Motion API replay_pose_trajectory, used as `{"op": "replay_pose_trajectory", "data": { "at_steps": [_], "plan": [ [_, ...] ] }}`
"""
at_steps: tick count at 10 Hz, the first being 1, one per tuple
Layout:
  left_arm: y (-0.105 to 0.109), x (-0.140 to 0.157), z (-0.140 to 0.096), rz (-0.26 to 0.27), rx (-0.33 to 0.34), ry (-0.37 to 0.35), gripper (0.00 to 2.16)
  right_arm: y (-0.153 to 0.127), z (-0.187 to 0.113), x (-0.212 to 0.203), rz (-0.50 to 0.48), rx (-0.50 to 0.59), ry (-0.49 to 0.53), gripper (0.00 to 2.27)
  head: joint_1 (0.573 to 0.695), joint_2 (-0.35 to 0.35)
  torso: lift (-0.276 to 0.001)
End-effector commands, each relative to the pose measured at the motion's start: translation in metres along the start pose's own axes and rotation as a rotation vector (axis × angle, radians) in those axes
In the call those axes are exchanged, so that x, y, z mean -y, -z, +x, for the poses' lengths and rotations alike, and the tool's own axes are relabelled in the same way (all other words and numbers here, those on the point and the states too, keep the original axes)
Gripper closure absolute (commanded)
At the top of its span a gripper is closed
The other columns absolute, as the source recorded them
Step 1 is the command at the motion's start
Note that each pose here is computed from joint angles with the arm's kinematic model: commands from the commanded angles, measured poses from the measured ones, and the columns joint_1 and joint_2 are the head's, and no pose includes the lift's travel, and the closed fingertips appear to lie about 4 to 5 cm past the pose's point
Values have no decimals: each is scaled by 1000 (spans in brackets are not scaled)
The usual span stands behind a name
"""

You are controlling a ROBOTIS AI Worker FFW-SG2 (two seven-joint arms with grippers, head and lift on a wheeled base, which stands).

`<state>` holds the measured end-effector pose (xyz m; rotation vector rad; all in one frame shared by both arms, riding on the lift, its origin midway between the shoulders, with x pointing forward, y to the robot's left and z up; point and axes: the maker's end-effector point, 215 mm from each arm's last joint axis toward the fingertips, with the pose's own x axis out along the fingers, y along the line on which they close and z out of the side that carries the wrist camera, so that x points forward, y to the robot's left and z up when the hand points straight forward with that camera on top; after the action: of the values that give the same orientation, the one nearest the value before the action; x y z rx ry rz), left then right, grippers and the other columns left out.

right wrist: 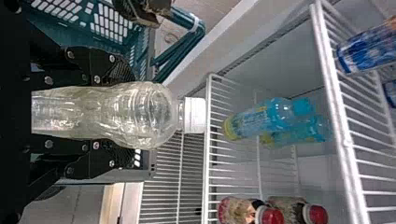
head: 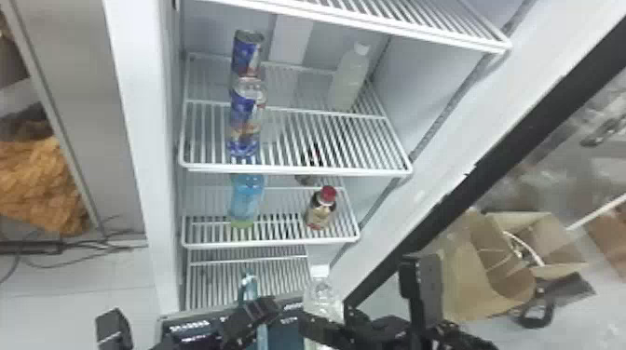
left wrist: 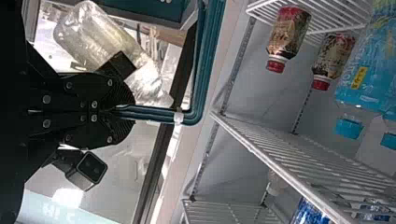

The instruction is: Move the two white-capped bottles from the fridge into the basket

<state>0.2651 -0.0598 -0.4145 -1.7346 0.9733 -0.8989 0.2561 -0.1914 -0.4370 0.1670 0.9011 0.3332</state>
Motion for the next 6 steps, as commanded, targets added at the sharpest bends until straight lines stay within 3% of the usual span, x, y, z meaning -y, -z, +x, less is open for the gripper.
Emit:
{"op": "replay_pose_trajectory", "data": {
  "at_steps": [1, 4, 6],
  "plan": [
    [-1, 0, 0, -1, 5, 1, 1161, 7, 7, 9, 5, -31, 7, 998, 695, -350, 0],
    [0, -1, 0, -1, 3, -1, 1161, 5, 10, 13, -5, -32, 11, 780, 695, -350, 0],
    [1, -2, -1, -3, 4, -1, 1161, 2, 11, 12, -10, -21, 2, 780, 695, -350, 0]
  ]
}}
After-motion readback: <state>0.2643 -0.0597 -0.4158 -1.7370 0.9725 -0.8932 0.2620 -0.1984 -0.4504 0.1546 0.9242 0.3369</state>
